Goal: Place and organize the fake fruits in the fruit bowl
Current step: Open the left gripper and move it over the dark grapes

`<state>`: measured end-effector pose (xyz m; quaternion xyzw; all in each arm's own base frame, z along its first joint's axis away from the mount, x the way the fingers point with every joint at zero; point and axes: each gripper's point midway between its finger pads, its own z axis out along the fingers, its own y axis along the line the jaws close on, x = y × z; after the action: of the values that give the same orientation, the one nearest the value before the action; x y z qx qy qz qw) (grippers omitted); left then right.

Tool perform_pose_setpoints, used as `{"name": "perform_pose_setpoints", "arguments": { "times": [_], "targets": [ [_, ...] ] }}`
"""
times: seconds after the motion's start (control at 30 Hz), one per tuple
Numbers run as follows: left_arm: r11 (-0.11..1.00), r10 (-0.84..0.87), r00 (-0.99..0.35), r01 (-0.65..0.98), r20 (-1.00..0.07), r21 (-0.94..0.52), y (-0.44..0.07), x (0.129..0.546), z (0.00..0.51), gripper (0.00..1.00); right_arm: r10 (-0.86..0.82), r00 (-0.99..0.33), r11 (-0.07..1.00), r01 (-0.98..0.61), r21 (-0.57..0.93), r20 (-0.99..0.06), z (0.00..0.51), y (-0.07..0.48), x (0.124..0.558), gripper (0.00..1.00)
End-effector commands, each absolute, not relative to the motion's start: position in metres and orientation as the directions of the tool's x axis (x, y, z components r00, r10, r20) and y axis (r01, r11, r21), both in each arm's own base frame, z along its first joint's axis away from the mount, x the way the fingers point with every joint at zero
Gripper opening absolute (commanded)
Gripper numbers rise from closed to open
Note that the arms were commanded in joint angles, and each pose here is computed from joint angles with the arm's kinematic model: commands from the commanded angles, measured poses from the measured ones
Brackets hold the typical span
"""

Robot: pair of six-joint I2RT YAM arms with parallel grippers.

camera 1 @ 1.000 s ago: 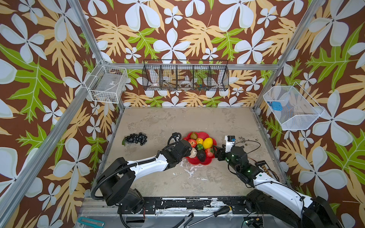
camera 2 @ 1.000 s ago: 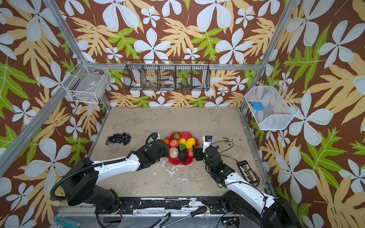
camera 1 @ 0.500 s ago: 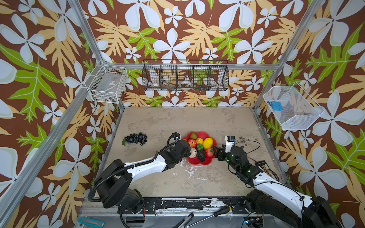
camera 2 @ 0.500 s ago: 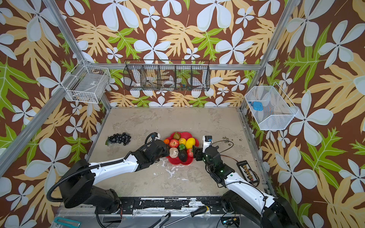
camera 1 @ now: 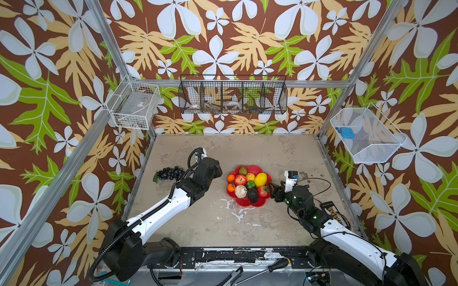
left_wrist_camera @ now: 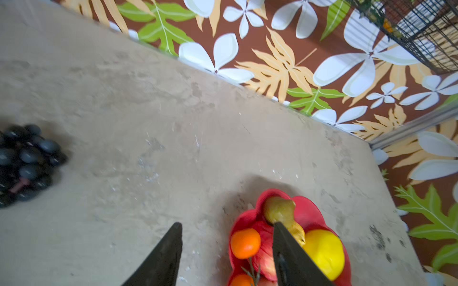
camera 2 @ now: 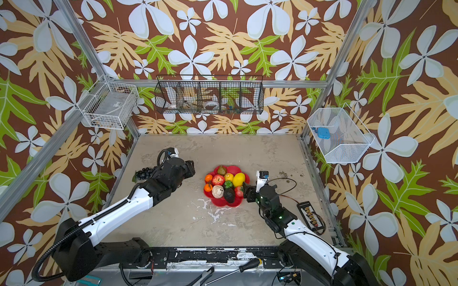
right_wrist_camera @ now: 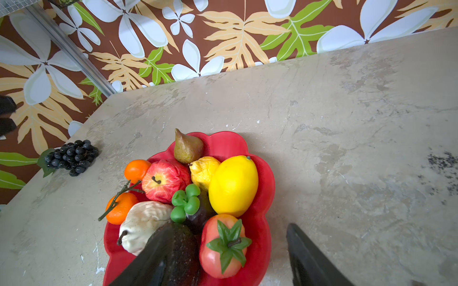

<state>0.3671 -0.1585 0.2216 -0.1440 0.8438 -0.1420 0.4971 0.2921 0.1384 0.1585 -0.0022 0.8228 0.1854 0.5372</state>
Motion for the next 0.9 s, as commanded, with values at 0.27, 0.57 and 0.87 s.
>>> {"name": "perform_pose_setpoints", "arguments": {
  "times": [0.27, 0.57, 0.87],
  "targets": [
    [0.845, -0.436, -0.405, -0.492, -0.804, -0.211, -0.004, 0.41, 0.176, 0.77, 0.2, -0.405, 0.941, -0.174, 0.29, -0.892, 0.162, 0.132, 0.294, 0.74],
    [0.793, -0.461, -0.442, -0.594, -0.769, -0.134, 0.032, 0.402, 0.129, 0.76, 0.201, -0.418, 0.937, -0.182, 0.298, -0.886, 0.161, 0.135, 0.294, 0.74],
    [0.682, -0.581, -0.333, -0.697, -0.742, -0.222, 0.095, 0.404, 0.126, 0.79, 0.2, -0.423, 0.936, -0.183, 0.299, -0.884, 0.16, 0.136, 0.294, 0.74]
  ]
}}
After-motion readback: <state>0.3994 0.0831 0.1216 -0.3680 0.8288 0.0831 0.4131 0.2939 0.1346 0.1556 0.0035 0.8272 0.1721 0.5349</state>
